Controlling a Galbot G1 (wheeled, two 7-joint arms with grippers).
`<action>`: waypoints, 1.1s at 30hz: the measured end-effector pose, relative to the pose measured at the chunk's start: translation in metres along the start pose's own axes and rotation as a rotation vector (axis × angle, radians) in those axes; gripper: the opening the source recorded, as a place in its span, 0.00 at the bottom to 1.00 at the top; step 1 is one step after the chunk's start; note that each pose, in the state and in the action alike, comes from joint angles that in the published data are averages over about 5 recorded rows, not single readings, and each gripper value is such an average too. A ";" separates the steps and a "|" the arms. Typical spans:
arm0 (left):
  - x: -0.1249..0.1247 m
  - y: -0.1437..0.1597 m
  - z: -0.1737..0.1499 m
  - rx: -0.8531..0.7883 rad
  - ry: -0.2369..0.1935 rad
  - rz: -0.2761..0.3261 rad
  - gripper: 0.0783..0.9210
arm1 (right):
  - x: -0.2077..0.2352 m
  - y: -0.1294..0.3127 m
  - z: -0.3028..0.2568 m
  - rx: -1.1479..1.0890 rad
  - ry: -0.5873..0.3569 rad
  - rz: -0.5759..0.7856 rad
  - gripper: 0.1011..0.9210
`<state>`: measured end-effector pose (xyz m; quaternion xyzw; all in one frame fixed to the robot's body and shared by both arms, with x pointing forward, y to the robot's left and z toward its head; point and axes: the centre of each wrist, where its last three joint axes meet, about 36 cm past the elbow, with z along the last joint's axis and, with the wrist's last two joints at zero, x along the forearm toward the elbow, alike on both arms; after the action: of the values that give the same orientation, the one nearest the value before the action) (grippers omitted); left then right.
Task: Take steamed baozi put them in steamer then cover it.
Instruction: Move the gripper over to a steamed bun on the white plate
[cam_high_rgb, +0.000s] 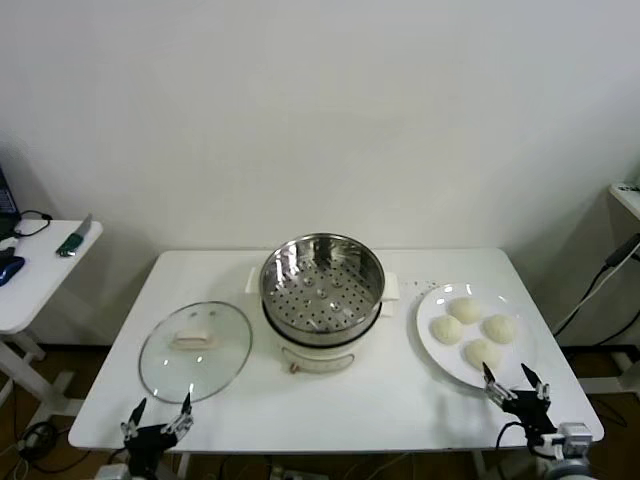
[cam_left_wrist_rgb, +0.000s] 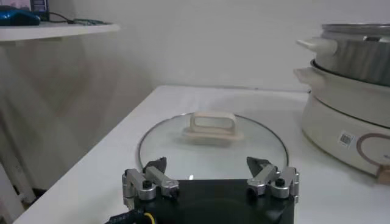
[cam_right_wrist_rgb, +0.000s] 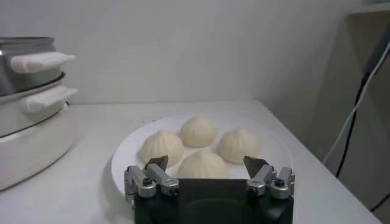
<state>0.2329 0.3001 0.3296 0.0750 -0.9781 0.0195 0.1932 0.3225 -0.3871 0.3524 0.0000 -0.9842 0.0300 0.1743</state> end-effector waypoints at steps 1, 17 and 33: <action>0.000 0.000 0.000 0.000 -0.001 0.001 0.88 | -0.003 -0.001 -0.003 0.009 -0.002 -0.003 0.88; 0.003 0.000 -0.007 -0.019 -0.020 0.029 0.88 | -0.114 -0.039 -0.139 0.470 -0.005 -0.254 0.88; 0.010 -0.002 -0.006 -0.022 -0.029 0.038 0.88 | -0.211 -0.068 -0.288 1.163 0.283 -0.730 0.88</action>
<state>0.2261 0.2970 0.3394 0.0544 -0.9822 0.0114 0.1793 0.6205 -0.4397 0.5537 0.4200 -0.7134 0.4909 0.2714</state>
